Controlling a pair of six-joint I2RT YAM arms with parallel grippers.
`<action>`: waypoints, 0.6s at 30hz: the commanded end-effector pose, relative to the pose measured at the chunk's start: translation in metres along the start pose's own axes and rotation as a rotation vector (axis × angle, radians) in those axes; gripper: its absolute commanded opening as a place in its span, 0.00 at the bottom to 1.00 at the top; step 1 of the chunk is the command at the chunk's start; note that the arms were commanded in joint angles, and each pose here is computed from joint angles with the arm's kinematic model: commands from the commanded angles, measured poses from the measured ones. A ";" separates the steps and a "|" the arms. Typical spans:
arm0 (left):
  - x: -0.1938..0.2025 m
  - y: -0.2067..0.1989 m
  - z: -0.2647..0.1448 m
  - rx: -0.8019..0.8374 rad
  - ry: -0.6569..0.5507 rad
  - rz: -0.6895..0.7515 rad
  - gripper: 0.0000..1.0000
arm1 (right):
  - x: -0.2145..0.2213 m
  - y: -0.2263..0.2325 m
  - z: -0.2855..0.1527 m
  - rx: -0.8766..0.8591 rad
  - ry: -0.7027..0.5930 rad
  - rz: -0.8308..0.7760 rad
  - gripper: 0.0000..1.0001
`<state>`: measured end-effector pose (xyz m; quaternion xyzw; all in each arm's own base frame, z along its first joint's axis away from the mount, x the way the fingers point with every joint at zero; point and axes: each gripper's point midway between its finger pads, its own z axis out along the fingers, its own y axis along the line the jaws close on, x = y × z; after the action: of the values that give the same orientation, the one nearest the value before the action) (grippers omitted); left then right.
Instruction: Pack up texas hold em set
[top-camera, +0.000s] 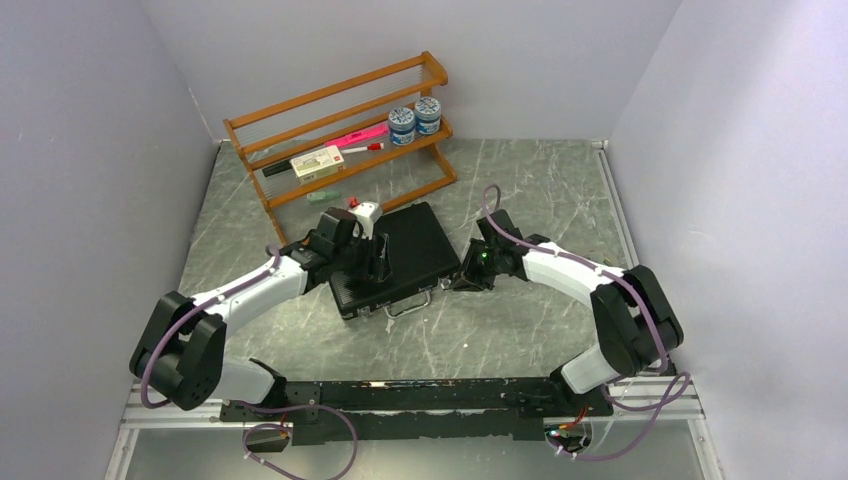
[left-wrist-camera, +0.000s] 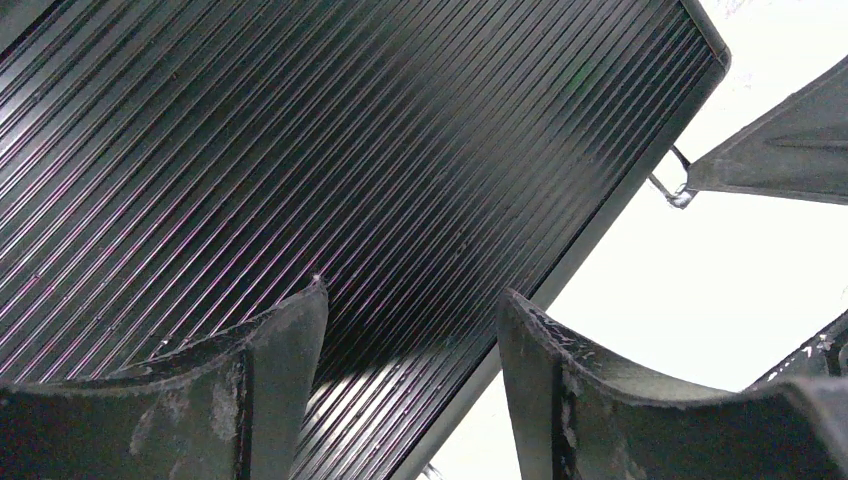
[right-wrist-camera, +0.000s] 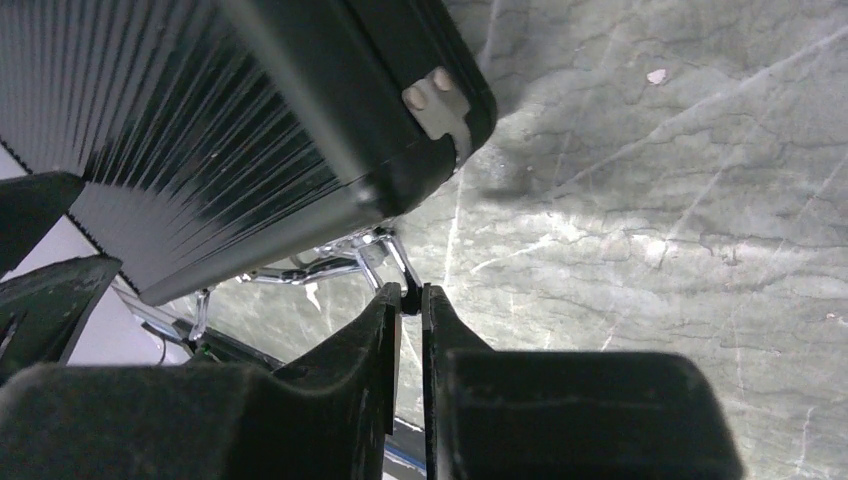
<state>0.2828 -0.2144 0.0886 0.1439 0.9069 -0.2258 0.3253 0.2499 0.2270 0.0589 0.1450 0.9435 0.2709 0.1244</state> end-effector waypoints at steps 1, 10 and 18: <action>0.065 0.046 0.002 -0.196 0.203 -0.045 0.70 | 0.002 -0.006 0.007 0.043 0.017 0.028 0.11; 0.064 0.043 0.006 -0.183 0.217 -0.048 0.70 | -0.011 -0.009 0.026 0.030 -0.044 0.008 0.03; 0.039 0.024 0.008 -0.105 0.176 -0.069 0.70 | -0.028 0.013 0.028 -0.040 -0.140 -0.027 0.12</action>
<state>0.2905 -0.2179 0.0894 0.1314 0.9106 -0.2253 0.3206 0.2515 0.2283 0.0402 0.1532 0.9480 0.2548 0.1131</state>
